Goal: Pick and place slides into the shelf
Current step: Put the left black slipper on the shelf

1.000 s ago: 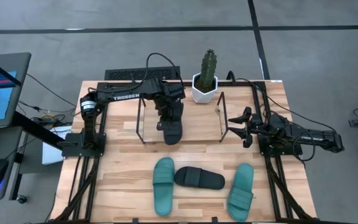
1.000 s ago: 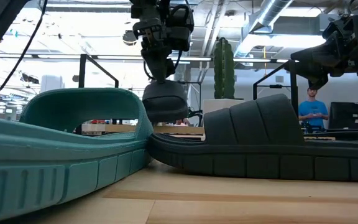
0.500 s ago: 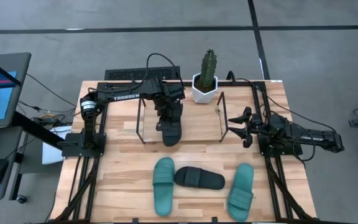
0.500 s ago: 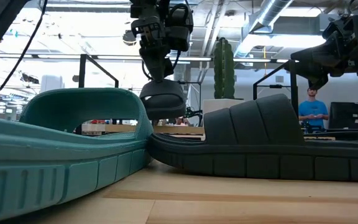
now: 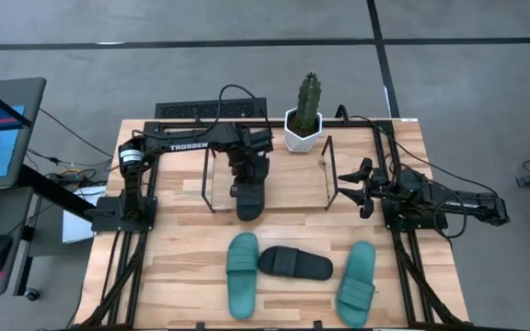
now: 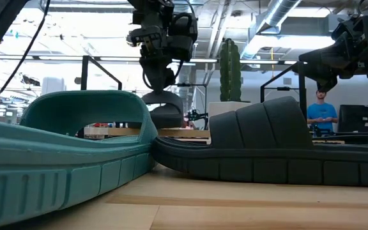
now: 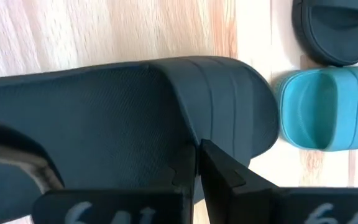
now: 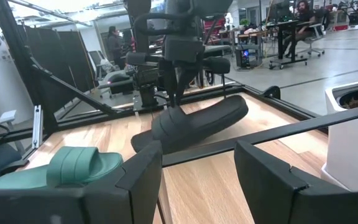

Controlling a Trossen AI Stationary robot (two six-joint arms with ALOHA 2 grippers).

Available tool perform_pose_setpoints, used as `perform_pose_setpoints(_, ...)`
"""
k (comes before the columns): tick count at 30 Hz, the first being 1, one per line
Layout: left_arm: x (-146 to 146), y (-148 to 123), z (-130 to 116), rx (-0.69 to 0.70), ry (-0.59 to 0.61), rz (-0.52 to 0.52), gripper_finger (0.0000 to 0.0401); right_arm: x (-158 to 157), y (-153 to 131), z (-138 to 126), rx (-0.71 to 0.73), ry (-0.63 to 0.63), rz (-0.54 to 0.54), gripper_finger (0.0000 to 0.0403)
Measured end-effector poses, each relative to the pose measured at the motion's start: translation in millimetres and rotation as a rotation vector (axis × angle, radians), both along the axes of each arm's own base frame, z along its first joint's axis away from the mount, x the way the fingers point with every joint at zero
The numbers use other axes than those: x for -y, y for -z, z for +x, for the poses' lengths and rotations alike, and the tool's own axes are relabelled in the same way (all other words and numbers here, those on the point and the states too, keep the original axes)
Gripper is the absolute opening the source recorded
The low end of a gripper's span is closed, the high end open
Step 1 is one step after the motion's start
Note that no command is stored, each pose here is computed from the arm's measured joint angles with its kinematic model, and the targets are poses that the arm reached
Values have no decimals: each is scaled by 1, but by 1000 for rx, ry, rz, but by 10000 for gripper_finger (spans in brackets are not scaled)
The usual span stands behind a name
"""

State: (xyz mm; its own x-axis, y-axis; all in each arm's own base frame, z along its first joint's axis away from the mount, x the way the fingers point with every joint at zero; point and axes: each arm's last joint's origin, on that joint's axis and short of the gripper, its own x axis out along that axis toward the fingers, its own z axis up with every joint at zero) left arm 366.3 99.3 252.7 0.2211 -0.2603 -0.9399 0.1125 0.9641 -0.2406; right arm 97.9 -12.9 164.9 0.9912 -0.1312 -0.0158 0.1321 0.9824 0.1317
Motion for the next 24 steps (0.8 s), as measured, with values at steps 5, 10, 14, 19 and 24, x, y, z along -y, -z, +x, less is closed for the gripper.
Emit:
perform_pose_setpoints(5, 0, 0, 2, 26, 1, -5, 0, 0, 0, 0, 0, 0, 0, 191)
perform_pose_setpoints(10, 0, 0, 2, 27, 2, -5, 0, 0, 0, 0, 0, 0, 0, 194)
perform_pose_setpoints(14, 0, 0, 2, 27, 1, -4, 0, 0, 0, 0, 0, -1, 0, 194)
perform_pose_setpoints(19, -2, 0, 2, 22, 3, 30, 15, 0, 0, 0, 0, -1, 0, 192)
perform_pose_setpoints(24, -3, 0, 2, 9, -4, 77, 41, 0, 0, 0, 0, -1, 0, 191)
